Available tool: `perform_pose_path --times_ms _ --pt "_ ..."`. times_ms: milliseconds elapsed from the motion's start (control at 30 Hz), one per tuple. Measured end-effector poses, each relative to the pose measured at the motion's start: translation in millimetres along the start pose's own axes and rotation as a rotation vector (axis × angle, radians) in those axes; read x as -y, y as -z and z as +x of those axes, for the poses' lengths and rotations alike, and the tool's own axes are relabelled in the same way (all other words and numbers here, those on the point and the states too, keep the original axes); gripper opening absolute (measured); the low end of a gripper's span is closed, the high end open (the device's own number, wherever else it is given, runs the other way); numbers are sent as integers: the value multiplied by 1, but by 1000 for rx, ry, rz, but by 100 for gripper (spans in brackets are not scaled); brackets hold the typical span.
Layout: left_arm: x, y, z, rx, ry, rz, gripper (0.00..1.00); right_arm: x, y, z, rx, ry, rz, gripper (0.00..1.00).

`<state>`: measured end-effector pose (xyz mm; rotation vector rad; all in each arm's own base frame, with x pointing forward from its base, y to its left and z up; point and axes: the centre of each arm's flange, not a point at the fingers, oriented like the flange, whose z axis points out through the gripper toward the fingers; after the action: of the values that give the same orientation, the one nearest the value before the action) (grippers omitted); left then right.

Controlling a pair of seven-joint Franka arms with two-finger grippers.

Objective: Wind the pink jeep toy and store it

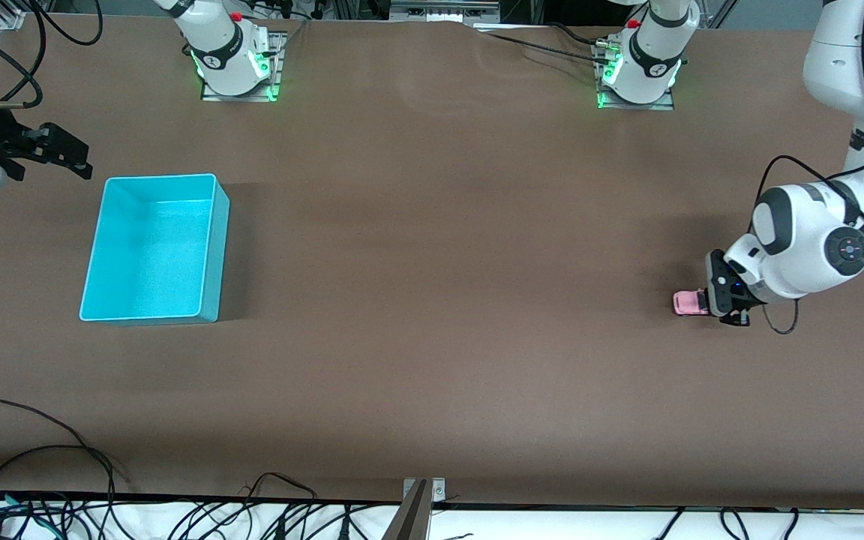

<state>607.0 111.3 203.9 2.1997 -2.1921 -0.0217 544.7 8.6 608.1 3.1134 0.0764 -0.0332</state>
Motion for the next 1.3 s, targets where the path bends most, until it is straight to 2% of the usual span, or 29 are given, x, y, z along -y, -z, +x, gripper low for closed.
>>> perform_pose_path --times_ms 533,567,967,1233,1300 --pt "-17 1 -109 0 -7 25 48 0 0 0 0 0 0 100" --pt "-19 2 -126 2 -15 31 48 0 0 0 0 0 0 100" --pt "-26 3 -171 8 -32 48 48 0 0 0 0 0 0 100" --pt "-25 3 -174 6 -33 47 50 0 0 0 0 0 0 100" --pt "-25 1 -174 2 -38 40 54 0 0 0 0 0 0 100"
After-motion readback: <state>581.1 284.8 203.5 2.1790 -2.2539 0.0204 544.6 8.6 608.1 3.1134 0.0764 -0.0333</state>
